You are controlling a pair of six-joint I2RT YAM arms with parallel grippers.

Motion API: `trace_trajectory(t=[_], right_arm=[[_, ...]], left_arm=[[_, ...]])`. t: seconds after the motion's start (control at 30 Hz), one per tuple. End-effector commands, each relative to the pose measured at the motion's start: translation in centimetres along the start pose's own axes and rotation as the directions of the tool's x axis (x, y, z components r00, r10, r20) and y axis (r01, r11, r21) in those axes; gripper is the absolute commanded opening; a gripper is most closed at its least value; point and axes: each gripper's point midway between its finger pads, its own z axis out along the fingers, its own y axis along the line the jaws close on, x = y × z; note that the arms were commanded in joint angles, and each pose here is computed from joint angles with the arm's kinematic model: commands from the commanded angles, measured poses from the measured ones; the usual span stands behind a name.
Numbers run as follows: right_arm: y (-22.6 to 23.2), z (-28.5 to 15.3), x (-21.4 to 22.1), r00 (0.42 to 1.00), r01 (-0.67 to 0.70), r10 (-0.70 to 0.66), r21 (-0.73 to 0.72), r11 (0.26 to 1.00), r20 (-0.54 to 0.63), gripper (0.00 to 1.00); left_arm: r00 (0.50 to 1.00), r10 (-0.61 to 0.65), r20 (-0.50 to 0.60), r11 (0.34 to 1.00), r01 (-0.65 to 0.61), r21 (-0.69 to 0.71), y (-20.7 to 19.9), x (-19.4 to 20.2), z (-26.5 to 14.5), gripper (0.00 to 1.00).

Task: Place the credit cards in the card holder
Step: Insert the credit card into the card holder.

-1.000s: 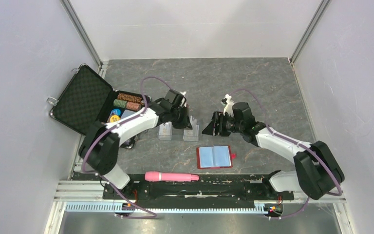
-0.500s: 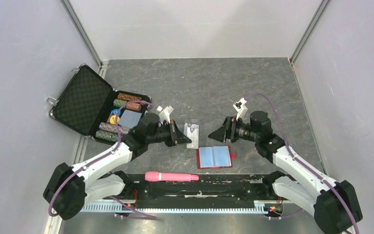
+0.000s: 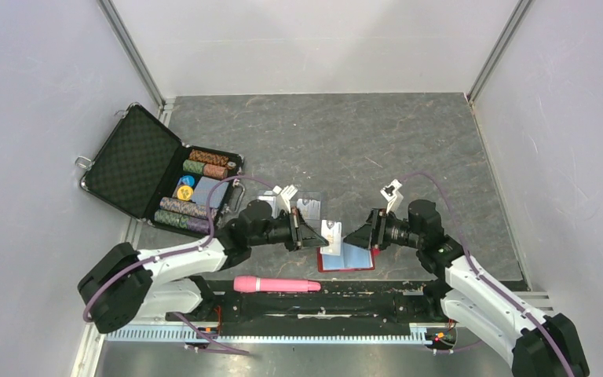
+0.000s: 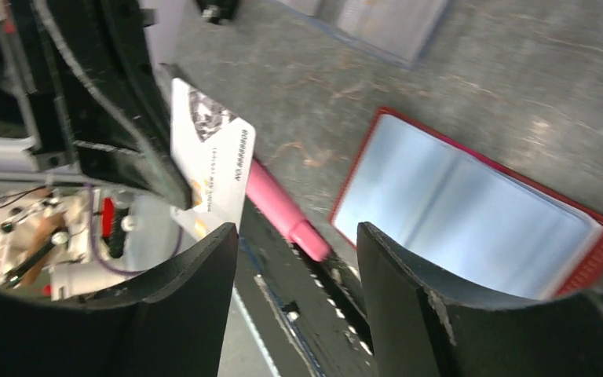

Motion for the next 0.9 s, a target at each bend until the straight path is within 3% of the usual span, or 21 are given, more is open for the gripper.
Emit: trace_trajectory(t=[0.0,0.27,0.4,0.53,0.87], right_arm=[[-3.7,-1.3,-0.7,0.997,0.082,-0.078,0.263,0.961,-0.025,0.59],[-9.5,-4.4,-0.2,0.988,0.152,-0.104,0.576,0.804,-0.116,0.58],[-11.3,-5.6,0.6,0.983,0.173,-0.091,0.65,0.74,-0.158,0.58],[-12.1,-5.8,1.7,0.98,0.176,-0.066,0.657,0.733,-0.189,0.56],[-12.1,-4.7,3.8,0.981,0.128,-0.014,0.598,0.791,-0.191,0.38]], left_arm=[[0.993,-0.047,0.112,0.998,0.05,-0.028,0.3,-1.1,1.3,0.02],[0.996,-0.037,0.082,0.981,0.052,-0.189,3.6,0.3,3.4,0.02],[0.997,-0.037,0.072,0.965,0.055,-0.255,5.2,0.7,4.1,0.02],[0.998,-0.037,0.047,0.939,0.051,-0.34,7.0,1.1,4.7,0.02],[0.998,-0.057,0.0,0.923,0.053,-0.381,9.0,2.4,6.7,0.02]])
